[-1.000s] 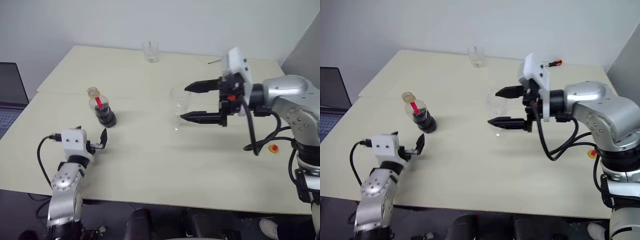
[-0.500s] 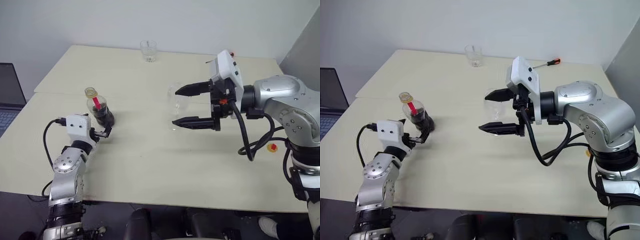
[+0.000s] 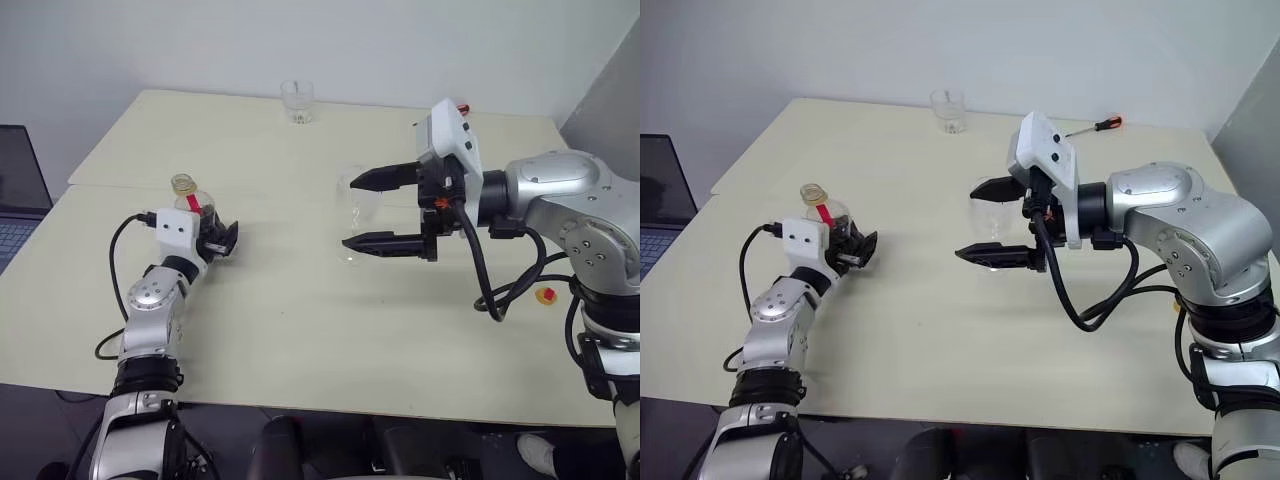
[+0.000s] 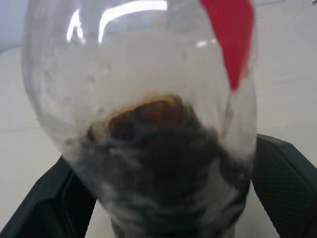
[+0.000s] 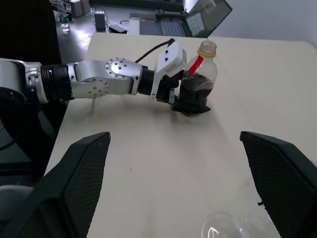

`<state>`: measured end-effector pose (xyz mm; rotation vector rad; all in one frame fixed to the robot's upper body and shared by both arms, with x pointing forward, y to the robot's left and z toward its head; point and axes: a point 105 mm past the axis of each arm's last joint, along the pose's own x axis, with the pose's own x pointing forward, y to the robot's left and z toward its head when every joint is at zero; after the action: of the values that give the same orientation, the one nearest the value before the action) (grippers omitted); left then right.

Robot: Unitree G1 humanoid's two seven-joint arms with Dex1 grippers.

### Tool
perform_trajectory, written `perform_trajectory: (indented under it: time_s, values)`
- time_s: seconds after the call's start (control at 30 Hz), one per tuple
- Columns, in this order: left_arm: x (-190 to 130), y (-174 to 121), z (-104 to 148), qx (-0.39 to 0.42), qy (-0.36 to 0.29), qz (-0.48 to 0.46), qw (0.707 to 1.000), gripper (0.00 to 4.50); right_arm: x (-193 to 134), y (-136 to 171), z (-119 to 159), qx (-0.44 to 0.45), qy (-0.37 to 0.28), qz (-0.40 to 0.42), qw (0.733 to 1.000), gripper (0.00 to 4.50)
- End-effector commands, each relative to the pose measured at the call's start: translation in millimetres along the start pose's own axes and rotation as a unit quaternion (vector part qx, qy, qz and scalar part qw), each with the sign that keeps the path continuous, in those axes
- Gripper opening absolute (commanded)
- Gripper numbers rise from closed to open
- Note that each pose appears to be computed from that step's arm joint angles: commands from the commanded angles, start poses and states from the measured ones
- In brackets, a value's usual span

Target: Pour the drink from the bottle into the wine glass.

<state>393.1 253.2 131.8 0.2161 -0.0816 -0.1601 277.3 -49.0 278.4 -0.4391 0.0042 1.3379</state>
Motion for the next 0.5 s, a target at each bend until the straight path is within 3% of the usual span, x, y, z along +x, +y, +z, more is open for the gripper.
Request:
perform_trajectory:
  time_s: [0.03, 0.17, 0.23, 0.33, 0.5]
  values:
    - [7, -1, 18, 0.027, -0.029, -0.011, 0.999, 3.24, -12, -3, 12, -0.021, -0.014, -0.033, 0.999, 4.5]
    - [11, 1, 27, 0.031, -0.04, -0.013, 0.999, 1.95, -25, -13, 2, 0.002, -0.015, -0.088, 0.996, 4.5]
    - [14, 2, 36, 0.039, -0.048, -0.018, 0.998, 1.54, -34, -18, -11, 0.023, -0.005, -0.123, 0.992, 4.5]
    - [22, 1, 57, 0.057, -0.066, -0.037, 0.996, 1.21, -51, -23, -29, 0.06, -0.013, -0.183, 0.981, 4.5]
    - [49, -15, 109, 0.154, -0.097, -0.085, 0.979, 1.05, -88, -27, -60, 0.065, -0.054, -0.315, 0.945, 4.5]
